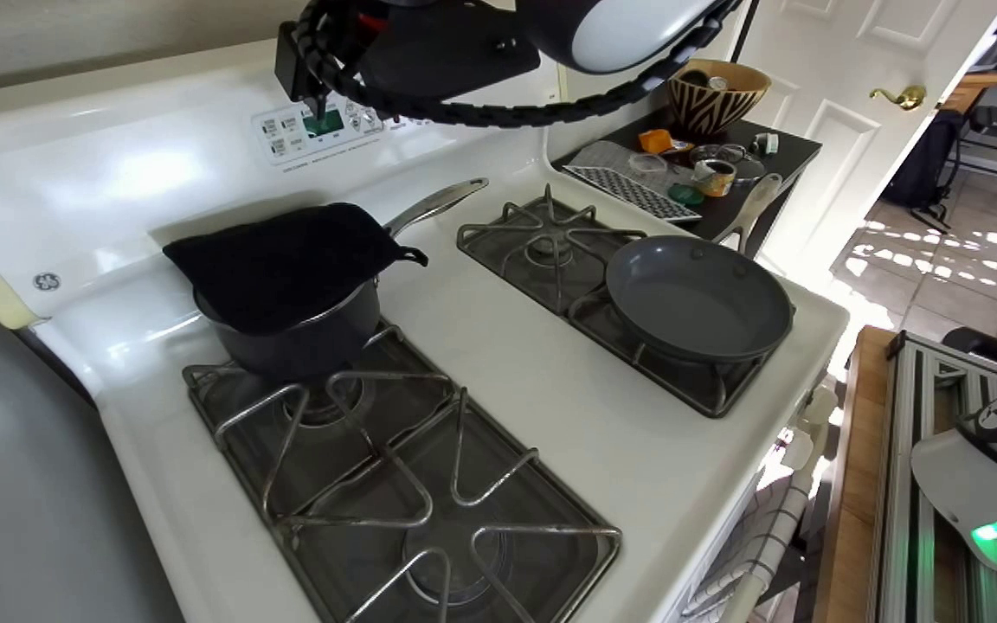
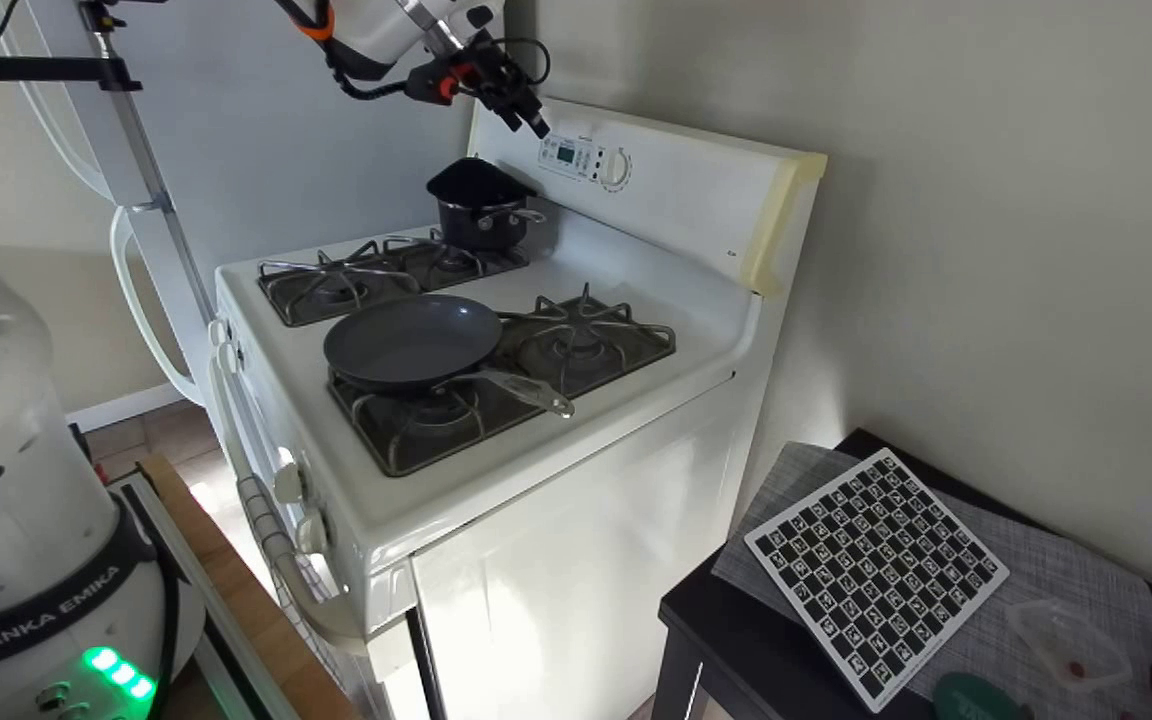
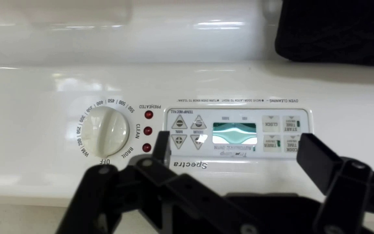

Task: Push the bottom button on the second row of buttons from the left of the stove button display

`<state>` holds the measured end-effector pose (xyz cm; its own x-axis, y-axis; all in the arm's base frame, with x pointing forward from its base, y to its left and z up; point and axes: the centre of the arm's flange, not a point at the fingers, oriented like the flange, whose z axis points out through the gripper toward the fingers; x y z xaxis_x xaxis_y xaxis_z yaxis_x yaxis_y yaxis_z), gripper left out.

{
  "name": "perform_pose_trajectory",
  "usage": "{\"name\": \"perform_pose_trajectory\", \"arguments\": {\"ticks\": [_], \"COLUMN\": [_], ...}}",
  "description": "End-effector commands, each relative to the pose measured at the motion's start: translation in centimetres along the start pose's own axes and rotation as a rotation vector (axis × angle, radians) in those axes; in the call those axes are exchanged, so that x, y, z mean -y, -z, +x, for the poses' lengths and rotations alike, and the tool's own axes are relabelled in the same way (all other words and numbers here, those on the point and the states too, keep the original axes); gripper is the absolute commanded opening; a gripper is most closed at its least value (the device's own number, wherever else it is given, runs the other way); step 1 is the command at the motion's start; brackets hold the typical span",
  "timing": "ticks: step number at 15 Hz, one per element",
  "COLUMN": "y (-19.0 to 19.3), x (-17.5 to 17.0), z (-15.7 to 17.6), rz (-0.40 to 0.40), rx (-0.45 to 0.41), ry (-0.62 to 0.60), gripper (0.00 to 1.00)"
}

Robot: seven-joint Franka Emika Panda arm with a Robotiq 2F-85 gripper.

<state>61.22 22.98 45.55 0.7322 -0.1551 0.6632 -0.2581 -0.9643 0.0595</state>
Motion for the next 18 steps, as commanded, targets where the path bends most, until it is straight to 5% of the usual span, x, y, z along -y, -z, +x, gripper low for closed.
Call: {"name": "perform_pose_trajectory", "arguments": {"ticks": [1, 18], "y": [1.5, 9.1], "x": [-0.4, 2.8], "z": [-1.4, -3.6], "rz": [-0.052, -0.131], "rx": [0.012, -0.092], "ry": [-0.029, 0.011], "gripper": [1.0, 1.0]}}
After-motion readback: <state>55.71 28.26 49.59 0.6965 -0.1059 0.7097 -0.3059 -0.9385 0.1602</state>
